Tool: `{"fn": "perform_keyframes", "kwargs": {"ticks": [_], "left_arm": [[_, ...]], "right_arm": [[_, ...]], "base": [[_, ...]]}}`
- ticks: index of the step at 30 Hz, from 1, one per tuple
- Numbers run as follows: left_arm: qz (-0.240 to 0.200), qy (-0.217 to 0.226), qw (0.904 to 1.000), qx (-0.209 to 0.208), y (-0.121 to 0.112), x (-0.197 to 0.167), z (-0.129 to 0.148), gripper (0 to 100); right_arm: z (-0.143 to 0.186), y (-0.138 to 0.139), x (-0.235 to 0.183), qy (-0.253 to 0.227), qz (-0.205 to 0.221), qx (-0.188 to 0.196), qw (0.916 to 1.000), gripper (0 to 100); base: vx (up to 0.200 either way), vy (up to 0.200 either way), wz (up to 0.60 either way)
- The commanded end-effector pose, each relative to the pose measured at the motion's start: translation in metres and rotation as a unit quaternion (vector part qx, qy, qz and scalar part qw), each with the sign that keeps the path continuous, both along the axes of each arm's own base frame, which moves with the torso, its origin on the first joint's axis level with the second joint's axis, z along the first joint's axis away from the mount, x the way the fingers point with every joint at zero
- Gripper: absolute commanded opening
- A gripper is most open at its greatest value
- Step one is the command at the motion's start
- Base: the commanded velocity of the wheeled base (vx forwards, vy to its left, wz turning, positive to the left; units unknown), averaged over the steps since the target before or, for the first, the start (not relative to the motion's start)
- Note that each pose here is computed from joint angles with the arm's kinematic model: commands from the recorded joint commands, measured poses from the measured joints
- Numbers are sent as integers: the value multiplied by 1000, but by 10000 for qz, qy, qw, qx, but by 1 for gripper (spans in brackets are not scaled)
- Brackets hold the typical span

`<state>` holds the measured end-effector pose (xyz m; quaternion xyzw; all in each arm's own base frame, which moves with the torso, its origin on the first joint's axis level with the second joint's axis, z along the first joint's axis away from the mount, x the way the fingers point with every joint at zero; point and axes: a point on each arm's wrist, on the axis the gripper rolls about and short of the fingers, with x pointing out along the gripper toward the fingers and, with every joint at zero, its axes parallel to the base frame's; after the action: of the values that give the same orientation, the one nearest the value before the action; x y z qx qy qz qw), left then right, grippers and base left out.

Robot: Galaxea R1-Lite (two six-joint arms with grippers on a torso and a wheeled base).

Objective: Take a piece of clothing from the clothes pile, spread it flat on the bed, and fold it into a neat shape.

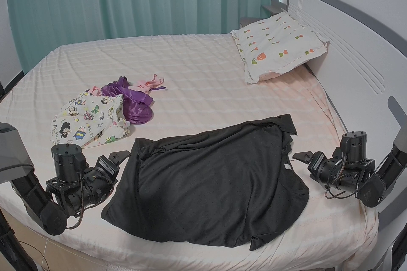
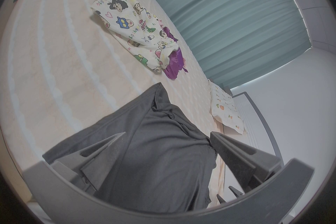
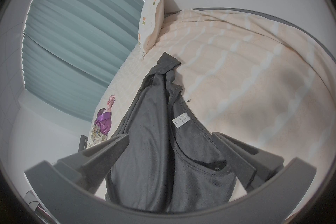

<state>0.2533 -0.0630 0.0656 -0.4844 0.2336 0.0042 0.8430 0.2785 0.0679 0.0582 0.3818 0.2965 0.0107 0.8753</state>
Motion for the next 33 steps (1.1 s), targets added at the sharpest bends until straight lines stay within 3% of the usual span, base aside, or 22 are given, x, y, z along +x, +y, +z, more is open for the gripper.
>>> {"fn": "perform_keyframes", "kwargs": {"ticks": [1,7,23,26,33], "left_arm": [[-7,-10,9999,-143,-4,0,2,100],[58,-4,9990,-440,-6,1,4,100],[37,22,9989,-471,-4,-1,4,100],[57,26,9989,-460,-3,-1,4,100],[206,65,9987,-455,5,3,1,100]], "right_arm": [[-9,0,-2,150,26,-32,9999,100],[-7,-3,-2,106,-39,-50,9999,100],[-24,-9,6,352,-121,-104,9993,100],[-27,-11,17,226,-181,-101,9995,100],[-30,-55,59,-201,-423,-522,9975,100]], "base": [[0,0,0],[0,0,0],[0,200,0],[0,133,0],[0,0,0]]}}
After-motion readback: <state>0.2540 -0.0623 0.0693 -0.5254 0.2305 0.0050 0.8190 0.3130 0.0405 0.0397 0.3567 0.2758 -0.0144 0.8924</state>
